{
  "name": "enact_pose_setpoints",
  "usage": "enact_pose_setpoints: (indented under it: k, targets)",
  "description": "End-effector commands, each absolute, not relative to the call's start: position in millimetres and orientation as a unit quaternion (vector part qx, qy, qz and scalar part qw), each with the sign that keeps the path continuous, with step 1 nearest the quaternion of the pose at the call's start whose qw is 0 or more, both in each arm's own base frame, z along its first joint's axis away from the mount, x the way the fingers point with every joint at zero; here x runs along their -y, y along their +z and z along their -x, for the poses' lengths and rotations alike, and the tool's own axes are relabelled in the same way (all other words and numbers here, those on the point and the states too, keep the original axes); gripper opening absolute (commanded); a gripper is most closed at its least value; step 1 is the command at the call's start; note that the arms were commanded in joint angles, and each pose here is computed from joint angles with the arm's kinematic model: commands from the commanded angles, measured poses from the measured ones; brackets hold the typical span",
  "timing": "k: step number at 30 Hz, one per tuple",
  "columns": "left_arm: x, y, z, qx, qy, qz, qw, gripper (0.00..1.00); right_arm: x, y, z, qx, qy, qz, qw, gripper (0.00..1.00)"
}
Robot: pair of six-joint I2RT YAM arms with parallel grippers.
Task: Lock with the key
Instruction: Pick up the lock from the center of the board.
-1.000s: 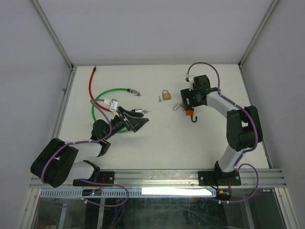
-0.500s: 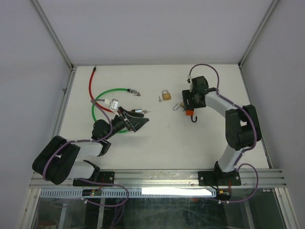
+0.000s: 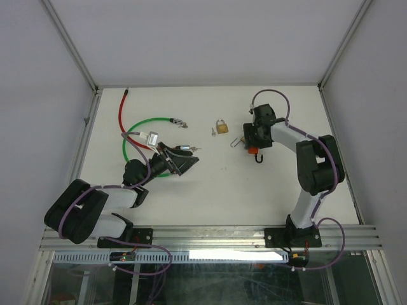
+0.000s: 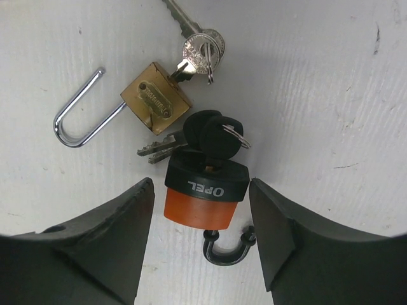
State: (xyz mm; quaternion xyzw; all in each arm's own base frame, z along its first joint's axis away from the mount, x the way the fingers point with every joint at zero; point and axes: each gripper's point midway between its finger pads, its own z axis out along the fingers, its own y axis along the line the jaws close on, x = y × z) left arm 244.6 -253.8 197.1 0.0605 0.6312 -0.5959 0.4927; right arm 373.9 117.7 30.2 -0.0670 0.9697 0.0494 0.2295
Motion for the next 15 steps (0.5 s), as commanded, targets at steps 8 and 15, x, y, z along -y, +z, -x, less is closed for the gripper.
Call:
enact_pose_setpoints:
  k: [8,15]
  targets:
    - [251.9,211.7,-241.1,-0.603,-0.611,-0.072,0.508,0.99,-118.5,25.8,-379.7,-0.969,0.039,0.065,0.237,0.61]
    - [252.1,213.1,-240.1,-0.601,-0.613,-0.072,0.507,0.99,-117.1,26.7,-381.7,-0.967,0.034,0.073,0.241,0.51]
